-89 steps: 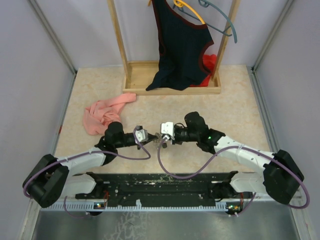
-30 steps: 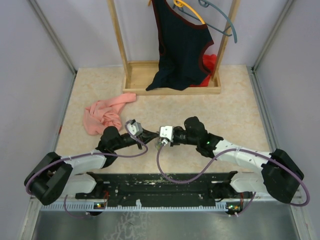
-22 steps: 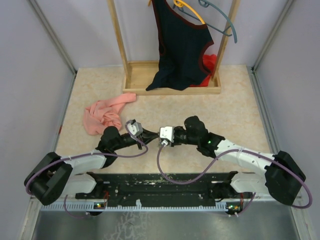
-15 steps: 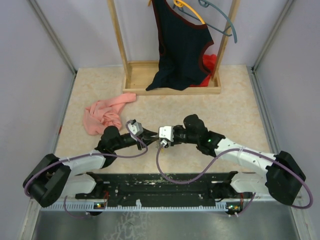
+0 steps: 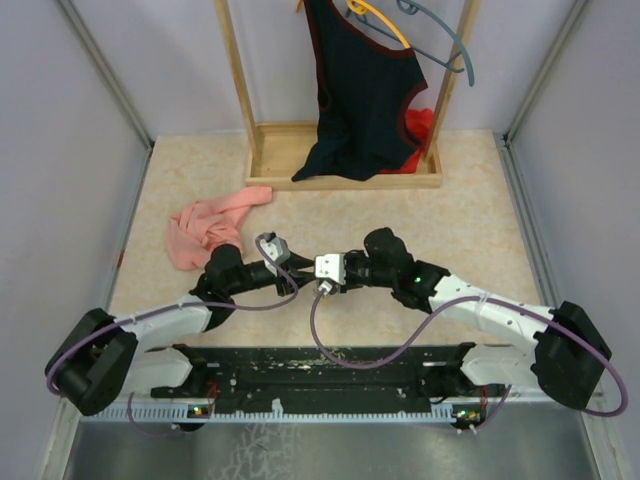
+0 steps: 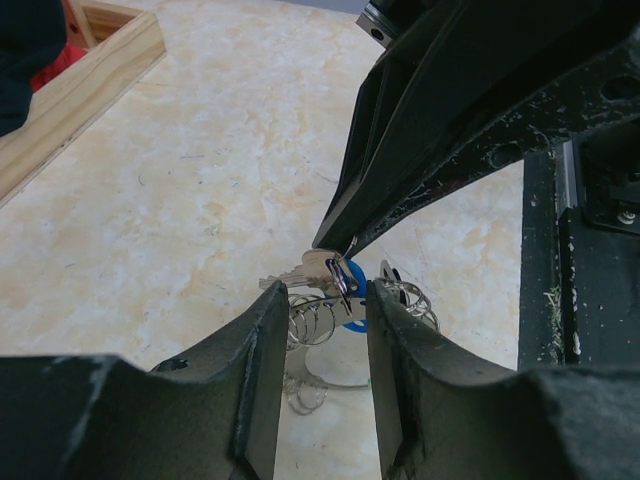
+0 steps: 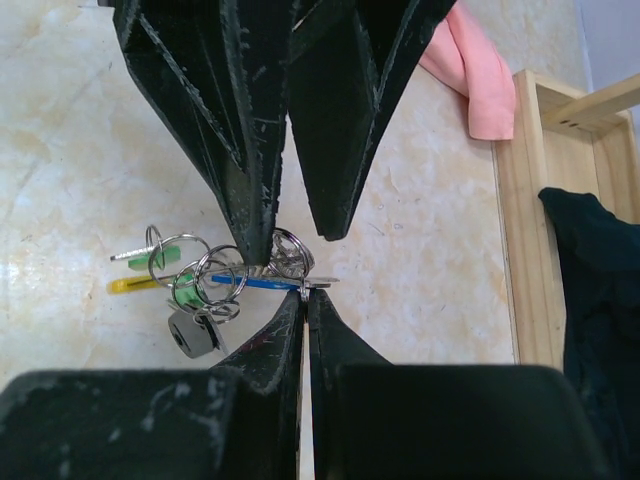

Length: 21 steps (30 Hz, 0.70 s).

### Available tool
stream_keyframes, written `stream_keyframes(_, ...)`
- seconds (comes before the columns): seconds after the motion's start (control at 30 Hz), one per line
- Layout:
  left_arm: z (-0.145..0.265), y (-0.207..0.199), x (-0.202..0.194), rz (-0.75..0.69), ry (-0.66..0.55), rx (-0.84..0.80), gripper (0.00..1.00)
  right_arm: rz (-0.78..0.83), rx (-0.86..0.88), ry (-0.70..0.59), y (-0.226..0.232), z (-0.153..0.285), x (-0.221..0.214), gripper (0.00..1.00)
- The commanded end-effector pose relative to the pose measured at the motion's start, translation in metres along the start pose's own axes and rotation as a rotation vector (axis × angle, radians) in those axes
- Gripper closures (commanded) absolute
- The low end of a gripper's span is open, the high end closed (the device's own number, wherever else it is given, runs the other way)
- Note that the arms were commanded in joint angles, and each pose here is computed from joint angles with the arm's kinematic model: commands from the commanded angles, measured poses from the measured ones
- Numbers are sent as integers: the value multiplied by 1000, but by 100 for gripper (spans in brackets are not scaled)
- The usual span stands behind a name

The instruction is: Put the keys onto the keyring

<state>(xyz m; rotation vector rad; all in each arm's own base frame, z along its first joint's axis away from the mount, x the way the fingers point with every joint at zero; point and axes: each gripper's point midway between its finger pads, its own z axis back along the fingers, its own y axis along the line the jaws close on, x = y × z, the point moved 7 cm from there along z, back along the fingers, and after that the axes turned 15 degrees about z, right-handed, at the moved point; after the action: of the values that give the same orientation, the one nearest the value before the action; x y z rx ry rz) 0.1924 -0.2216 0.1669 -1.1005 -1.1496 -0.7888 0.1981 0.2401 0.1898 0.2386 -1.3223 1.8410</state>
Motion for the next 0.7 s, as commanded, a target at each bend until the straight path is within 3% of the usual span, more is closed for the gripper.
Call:
stream_keyframes(0.0,-9,-1,6,53,16,-33,59,52,-79,-54,-27,0,21,100)
stream_keyframes(0.2,-12,1,6,117,51,-14,72,60,-82,-52,-27,0,23,100)
stream_keyframes(0.37,-12,2,5,132,84,-1,99,62,-83,-48,-26,2,23,100)
stream_keyframes(0.67,-8,3,16,158,12,62,99,19,-64,-1,-7,5,10,100)
